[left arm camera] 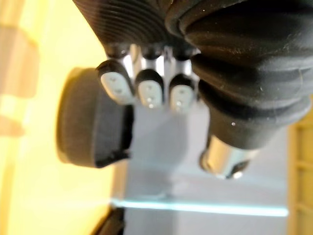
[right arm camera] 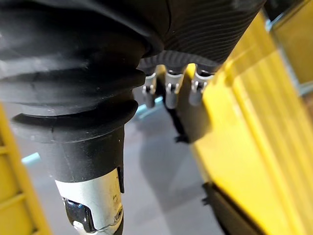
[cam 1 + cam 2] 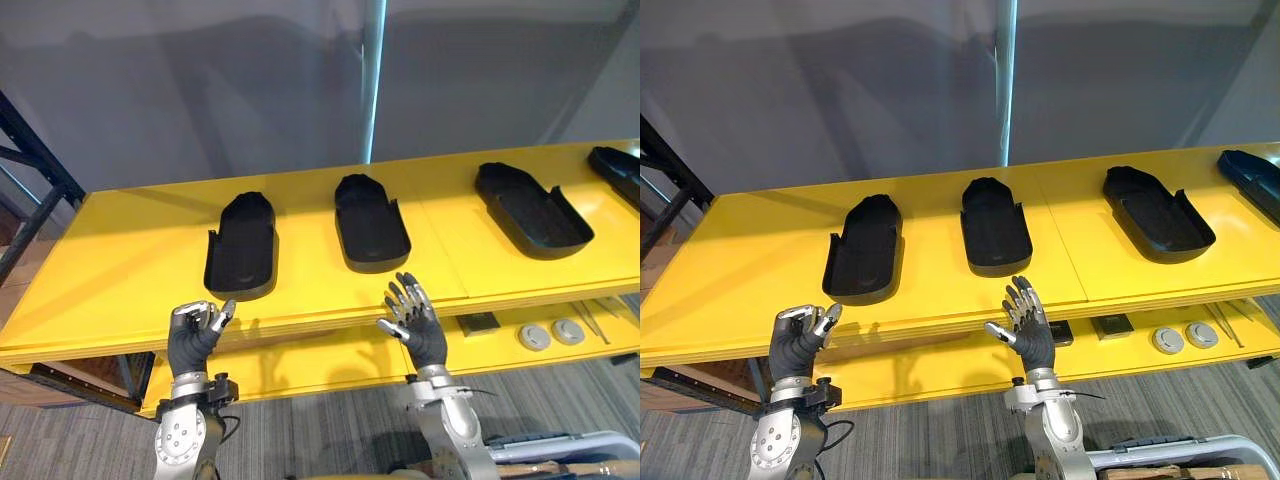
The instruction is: Walk over and take plastic housings, then place them on the shelf
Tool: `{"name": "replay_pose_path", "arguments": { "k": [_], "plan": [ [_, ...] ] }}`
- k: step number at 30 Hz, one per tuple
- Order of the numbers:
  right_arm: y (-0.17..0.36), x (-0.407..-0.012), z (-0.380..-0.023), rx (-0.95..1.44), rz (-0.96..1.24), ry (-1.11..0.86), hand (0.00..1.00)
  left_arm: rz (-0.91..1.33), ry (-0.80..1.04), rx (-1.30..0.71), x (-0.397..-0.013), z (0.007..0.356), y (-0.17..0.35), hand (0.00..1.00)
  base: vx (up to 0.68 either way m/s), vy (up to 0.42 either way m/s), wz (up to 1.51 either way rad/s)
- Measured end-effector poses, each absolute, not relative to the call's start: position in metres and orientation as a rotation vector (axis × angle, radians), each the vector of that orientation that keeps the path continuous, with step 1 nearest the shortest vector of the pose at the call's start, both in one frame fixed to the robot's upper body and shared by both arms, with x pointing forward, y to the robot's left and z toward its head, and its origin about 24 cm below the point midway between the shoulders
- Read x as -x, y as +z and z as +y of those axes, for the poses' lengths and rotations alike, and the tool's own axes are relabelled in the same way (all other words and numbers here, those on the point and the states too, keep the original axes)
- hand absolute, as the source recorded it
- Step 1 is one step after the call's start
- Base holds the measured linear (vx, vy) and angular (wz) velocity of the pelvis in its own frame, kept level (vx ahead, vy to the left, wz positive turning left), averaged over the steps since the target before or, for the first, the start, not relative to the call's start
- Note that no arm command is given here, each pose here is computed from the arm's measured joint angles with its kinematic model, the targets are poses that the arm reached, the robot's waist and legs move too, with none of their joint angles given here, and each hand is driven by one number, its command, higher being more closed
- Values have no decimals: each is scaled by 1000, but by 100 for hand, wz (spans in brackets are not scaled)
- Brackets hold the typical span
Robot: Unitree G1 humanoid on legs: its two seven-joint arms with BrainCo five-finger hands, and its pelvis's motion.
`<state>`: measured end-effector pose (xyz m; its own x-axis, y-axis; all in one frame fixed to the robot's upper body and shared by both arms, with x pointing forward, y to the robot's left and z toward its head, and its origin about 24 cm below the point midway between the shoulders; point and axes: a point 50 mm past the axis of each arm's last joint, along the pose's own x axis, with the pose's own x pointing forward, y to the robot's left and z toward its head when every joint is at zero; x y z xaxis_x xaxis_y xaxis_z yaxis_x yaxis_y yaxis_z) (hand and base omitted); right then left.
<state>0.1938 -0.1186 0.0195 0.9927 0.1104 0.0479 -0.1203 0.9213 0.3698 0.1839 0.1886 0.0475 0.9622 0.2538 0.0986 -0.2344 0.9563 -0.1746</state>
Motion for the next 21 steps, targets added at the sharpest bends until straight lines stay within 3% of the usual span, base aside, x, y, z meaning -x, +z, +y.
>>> {"name": "replay_pose_path", "arguments": {
  "k": [21],
  "plan": [
    [6,-188,-124,-370,40,59,0,-19,392,43,-219,207,31,100,-17,-1,-10]
  ]
}}
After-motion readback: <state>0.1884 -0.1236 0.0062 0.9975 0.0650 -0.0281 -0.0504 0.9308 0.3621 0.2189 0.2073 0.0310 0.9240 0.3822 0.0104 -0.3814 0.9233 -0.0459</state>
